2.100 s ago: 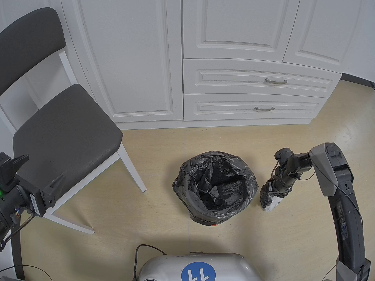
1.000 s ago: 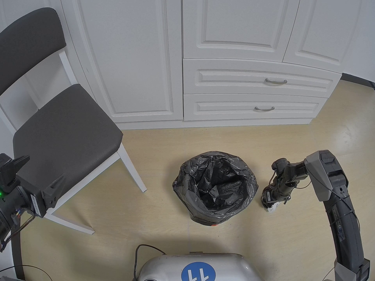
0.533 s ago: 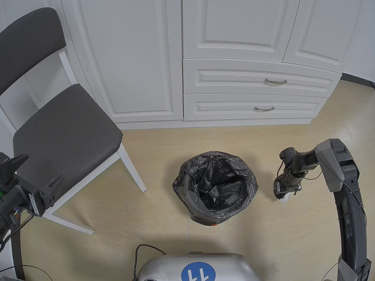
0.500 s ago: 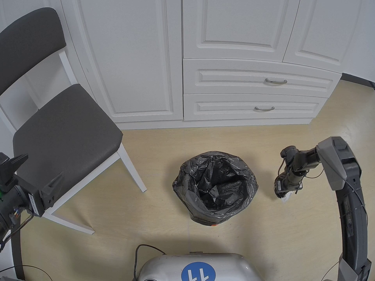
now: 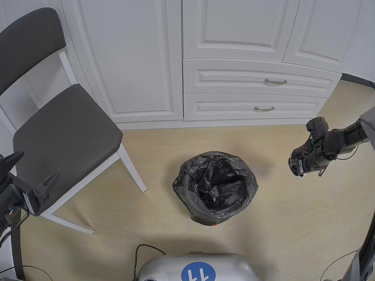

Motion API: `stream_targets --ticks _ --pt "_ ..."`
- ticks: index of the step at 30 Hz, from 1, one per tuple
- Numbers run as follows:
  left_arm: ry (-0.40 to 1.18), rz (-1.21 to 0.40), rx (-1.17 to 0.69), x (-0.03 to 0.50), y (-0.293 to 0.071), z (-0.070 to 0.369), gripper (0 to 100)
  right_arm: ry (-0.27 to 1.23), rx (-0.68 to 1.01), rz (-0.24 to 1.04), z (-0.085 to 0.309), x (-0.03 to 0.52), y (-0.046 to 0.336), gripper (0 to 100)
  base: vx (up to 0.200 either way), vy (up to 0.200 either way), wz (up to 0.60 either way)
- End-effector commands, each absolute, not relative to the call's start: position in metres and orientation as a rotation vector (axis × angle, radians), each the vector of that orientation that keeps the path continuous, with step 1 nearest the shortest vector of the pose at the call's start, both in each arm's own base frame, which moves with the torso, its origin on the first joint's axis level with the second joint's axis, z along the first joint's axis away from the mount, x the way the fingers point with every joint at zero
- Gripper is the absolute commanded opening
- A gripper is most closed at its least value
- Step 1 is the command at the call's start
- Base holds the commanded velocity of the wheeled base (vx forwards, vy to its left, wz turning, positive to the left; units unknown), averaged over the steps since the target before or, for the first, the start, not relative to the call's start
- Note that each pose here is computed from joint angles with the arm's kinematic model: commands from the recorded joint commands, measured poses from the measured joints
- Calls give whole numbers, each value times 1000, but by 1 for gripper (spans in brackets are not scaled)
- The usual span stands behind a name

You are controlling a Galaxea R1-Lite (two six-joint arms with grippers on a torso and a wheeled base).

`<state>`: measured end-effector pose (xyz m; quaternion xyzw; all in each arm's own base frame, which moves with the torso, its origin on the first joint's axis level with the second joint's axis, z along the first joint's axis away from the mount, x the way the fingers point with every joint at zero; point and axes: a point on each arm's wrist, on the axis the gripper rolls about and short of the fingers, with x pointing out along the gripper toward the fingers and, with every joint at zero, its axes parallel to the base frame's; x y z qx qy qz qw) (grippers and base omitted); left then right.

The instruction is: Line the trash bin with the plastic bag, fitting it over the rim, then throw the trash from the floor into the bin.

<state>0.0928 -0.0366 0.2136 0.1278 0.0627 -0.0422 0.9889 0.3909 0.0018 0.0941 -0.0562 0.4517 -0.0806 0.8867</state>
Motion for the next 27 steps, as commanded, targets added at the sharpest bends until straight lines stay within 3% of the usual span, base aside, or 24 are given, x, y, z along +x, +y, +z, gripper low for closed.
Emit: stream_targets --ticks 1,8,13,14,20,23,24,25,27 --pt "99 -81 256 88 -34 217 100 661 -177 -95 171 321 19 0 0 0 0" --pt "78 -80 264 83 -32 218 100 436 -181 7 203 261 43 0 0 0 0" --pt "69 -80 288 80 -30 218 100 273 -209 174 205 227 58 0 0 0 0" --pt "69 -80 288 80 -30 218 100 273 -209 174 205 227 58 0 0 0 0" --pt "46 -79 286 76 -28 221 100 290 -235 470 187 205 87 0 0 0 0" --pt "37 -78 294 74 -27 221 100 313 -180 672 180 202 93 0 0 0 0" --pt "37 -78 294 74 -27 221 100 313 -180 672 180 202 93 0 0 0 0" --pt "26 -75 298 72 -26 223 100 333 -122 804 178 201 96 0 0 0 0" --pt "20 -75 302 71 -25 223 100 378 -66 857 173 208 100 0 0 0 0"
